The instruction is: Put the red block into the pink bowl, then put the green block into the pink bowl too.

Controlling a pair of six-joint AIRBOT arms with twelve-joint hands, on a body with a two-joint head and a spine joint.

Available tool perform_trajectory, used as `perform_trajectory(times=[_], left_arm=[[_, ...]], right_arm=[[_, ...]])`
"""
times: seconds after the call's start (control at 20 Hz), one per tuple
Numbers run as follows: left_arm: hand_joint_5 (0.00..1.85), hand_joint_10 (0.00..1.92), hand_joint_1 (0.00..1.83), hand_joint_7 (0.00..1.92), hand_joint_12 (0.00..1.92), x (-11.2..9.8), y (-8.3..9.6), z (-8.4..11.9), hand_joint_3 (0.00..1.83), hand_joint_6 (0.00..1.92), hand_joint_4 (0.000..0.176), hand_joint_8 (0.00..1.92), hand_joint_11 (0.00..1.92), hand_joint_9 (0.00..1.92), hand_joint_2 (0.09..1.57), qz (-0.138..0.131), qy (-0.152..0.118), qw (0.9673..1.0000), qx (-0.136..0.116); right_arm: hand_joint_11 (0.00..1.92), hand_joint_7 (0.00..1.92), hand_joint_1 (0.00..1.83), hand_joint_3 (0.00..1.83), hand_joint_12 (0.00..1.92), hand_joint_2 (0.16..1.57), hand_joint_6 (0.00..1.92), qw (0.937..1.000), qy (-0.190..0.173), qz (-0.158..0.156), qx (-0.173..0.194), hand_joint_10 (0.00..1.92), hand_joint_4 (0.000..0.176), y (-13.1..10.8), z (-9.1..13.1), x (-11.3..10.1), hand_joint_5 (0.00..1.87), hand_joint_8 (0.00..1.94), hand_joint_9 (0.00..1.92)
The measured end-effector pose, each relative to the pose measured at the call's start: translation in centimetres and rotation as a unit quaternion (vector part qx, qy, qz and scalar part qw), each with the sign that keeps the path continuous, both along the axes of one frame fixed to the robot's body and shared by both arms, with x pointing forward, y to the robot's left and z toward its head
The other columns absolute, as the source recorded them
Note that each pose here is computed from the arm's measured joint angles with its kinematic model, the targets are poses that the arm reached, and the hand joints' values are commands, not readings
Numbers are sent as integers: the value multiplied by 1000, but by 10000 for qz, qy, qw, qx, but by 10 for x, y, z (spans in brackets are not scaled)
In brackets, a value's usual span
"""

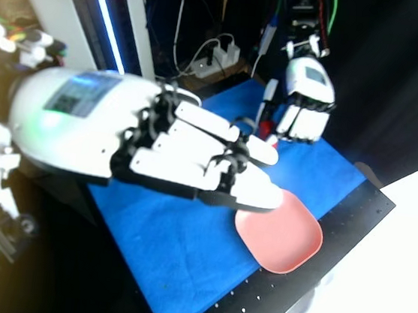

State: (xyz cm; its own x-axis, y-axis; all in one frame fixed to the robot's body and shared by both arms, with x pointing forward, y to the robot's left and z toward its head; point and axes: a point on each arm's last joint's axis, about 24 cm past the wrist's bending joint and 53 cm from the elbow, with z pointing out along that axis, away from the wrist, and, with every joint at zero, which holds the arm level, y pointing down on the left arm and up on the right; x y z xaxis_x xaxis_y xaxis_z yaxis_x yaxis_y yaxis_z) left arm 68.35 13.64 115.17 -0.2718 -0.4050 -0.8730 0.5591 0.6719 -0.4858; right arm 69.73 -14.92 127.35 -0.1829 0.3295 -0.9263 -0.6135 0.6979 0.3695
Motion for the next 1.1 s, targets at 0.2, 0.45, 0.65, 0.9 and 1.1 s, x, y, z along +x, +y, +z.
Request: perform_trajectory(times=[0.2, 0.45, 0.65, 0.9, 1.1], left_arm=[[1180, 587, 1285, 1167, 1144, 5, -7, 19, 0, 415, 0, 886, 834, 1147, 1041, -91, -241, 9997, 27], [1226, 1158, 1276, 1059, 1576, 24, -2, 50, 0, 301, 0, 1078, 720, 919, 1060, 21, -584, 9983, 67], [1172, 993, 1278, 1086, 1450, 40, 3, 64, 0, 433, 0, 1032, 739, 953, 1059, 158, -705, 9973, 125], [1130, 603, 1288, 1279, 1279, 56, -3, 74, 0, 561, 0, 653, 1069, 1338, 1022, 219, -758, 9967, 187], [1159, 461, 1291, 1357, 1272, 65, -1, 82, 0, 522, 0, 488, 1065, 1386, 1005, 291, -812, 9959, 268]], right_arm=[[0, 275, 6, 0, 368, 1033, 0, 10000, 5, -22, 6, 0, 0, -2, 0, 1, 208, 0, 276], [0, 323, 0, 1, 420, 1049, 0, 10000, 11, 1, 13, 2, 0, 1, 0, 1, 196, 9, 240], [0, 313, 0, 1, 380, 1054, 1, 10000, 55, 29, -11, 0, 0, 5, -5, 1, 174, 2, 235], [0, 361, 0, 0, 481, 1063, 5, 9998, 137, 122, -52, 11, 0, 15, -14, -1, 189, 7, 259], [0, 354, 0, 3, 658, 1089, 3, 9995, 255, 169, -4, 7, 0, 21, -24, 0, 198, 5, 274]])
